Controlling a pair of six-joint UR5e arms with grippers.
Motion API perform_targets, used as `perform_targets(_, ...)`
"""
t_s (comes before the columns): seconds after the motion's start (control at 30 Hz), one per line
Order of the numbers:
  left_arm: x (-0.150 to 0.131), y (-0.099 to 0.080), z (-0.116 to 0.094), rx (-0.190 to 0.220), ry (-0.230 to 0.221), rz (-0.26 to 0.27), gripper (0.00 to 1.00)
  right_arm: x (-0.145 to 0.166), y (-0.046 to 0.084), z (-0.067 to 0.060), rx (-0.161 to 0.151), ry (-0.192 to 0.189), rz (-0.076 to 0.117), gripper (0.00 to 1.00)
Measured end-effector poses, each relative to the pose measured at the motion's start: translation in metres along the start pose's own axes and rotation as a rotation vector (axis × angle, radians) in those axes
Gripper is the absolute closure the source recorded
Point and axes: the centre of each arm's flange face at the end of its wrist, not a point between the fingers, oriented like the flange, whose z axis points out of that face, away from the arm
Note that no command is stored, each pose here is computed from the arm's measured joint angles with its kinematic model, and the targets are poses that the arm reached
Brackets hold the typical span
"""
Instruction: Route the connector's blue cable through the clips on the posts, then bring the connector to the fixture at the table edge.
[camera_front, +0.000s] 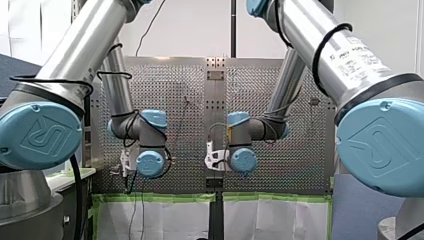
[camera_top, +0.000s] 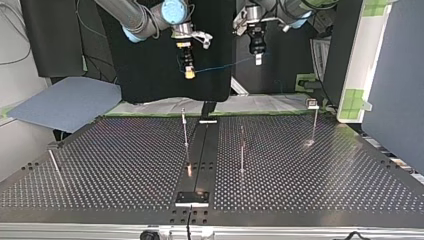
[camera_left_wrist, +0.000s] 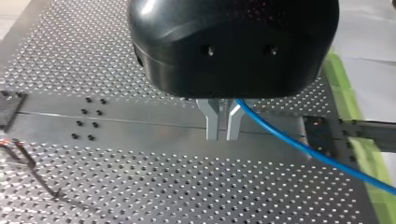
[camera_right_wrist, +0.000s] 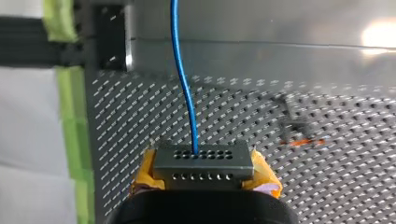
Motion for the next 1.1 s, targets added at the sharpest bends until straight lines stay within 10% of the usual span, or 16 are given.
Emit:
perform_targets(0.2,-0.022,-0.01,0.012,-0.002,-0.027,-0.022,0.88,0.037,-0.004,0.012,0.041,0.033,0.053,1.0)
perform_targets(0.57,-0.069,-0.024,0.034,-0.028,-0.081,-0.065,0.88,0.119,-0.012,0.03,0.119,0.113,0.086,1.0)
perform_targets(1.1,-0.147,-0.039,0.063,-0.051,-0.167,-0.149,0.88,0.203,0.033,0.035,0.08,0.161,0.104,1.0)
